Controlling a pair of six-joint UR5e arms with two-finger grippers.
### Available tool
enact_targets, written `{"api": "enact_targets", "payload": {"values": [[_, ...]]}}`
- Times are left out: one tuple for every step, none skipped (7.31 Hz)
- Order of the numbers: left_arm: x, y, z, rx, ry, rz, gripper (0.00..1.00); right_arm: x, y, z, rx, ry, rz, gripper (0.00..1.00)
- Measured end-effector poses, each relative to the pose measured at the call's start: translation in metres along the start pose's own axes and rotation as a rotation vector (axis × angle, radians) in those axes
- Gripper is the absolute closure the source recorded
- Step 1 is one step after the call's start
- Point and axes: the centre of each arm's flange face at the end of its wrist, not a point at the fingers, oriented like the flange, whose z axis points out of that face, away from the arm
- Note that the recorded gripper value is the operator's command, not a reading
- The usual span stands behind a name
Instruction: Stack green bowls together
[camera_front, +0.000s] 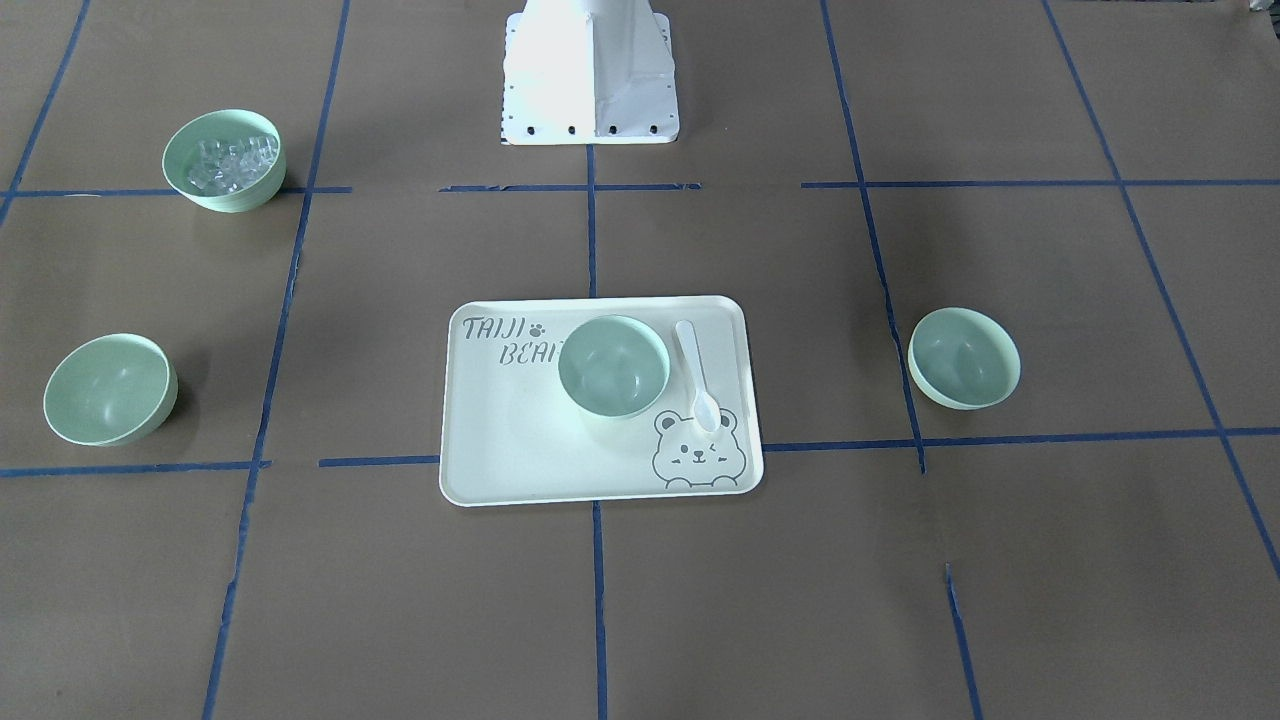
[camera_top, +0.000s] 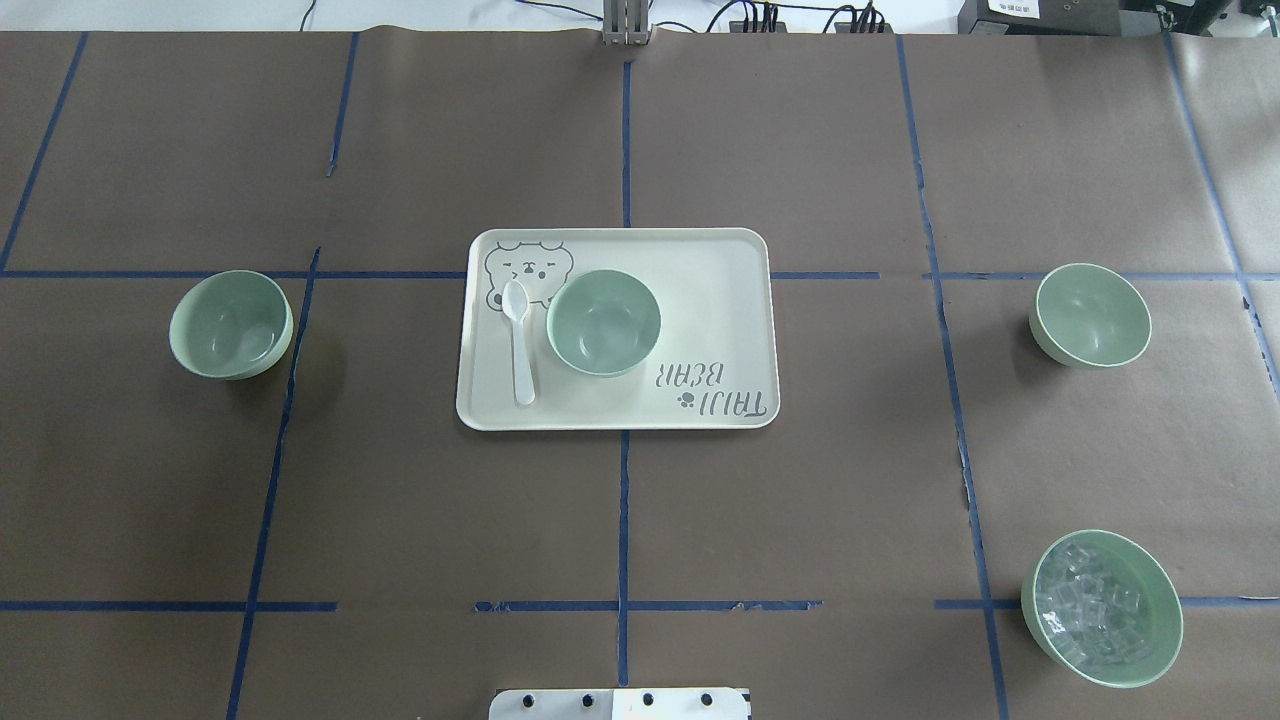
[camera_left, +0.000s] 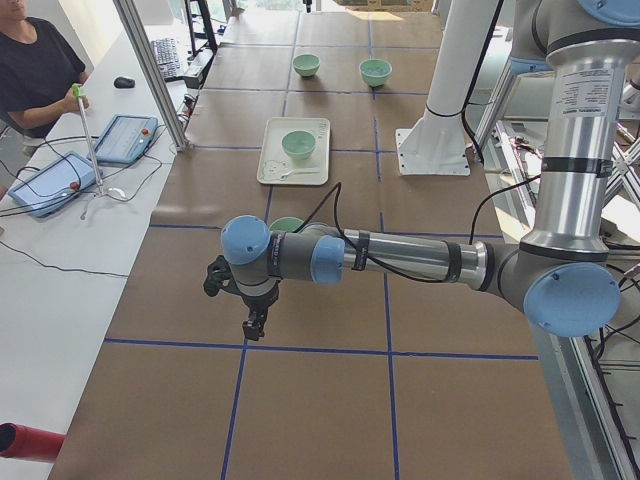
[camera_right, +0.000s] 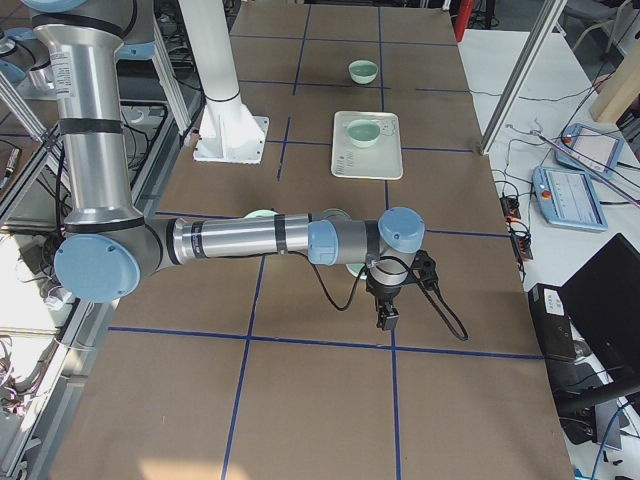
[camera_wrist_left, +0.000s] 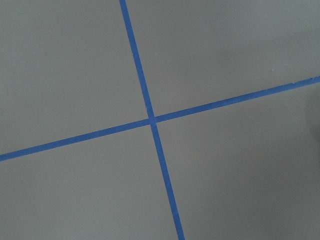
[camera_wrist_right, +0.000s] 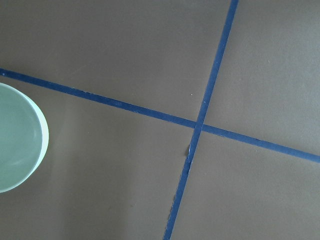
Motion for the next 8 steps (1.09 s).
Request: {"api": "enact_targets", "payload": {"values": [[0.001,-0.001,-0.003,0.004,-0.001,0.01,0.0,-0.001,0.0,0.0,0.001,-0.003,-0.001,0.0],[0.005,-0.002,-0.007,0.012,-0.002,0.032,0.0,-0.002,0.001,0.0,0.003,-0.008,0.002,0.0],[0.008,-0.002,-0.011,0.017,-0.003,0.047,0.0,-0.003,0.001,0.0,0.004,-0.011,0.005,0.0],[0.009,0.0,-0.012,0.023,-0.004,0.058,0.0,-0.004,0.0,0.0,0.007,-0.012,0.004,0.0],[0.01,0.0,-0.013,0.027,-0.003,0.066,0.0,-0.004,0.0,0.0,0.01,-0.011,0.001,0.0],[0.012,0.0,-0.013,0.041,0.011,0.079,0.0,-0.006,-0.001,0.001,0.019,-0.01,-0.013,0.0],[0.015,-0.001,-0.013,0.066,0.032,0.101,0.0,-0.013,-0.004,0.006,0.024,-0.011,-0.042,0.0],[0.018,-0.002,-0.015,0.09,0.04,0.128,0.0,-0.027,-0.009,0.019,0.015,-0.019,-0.074,0.0]]}}
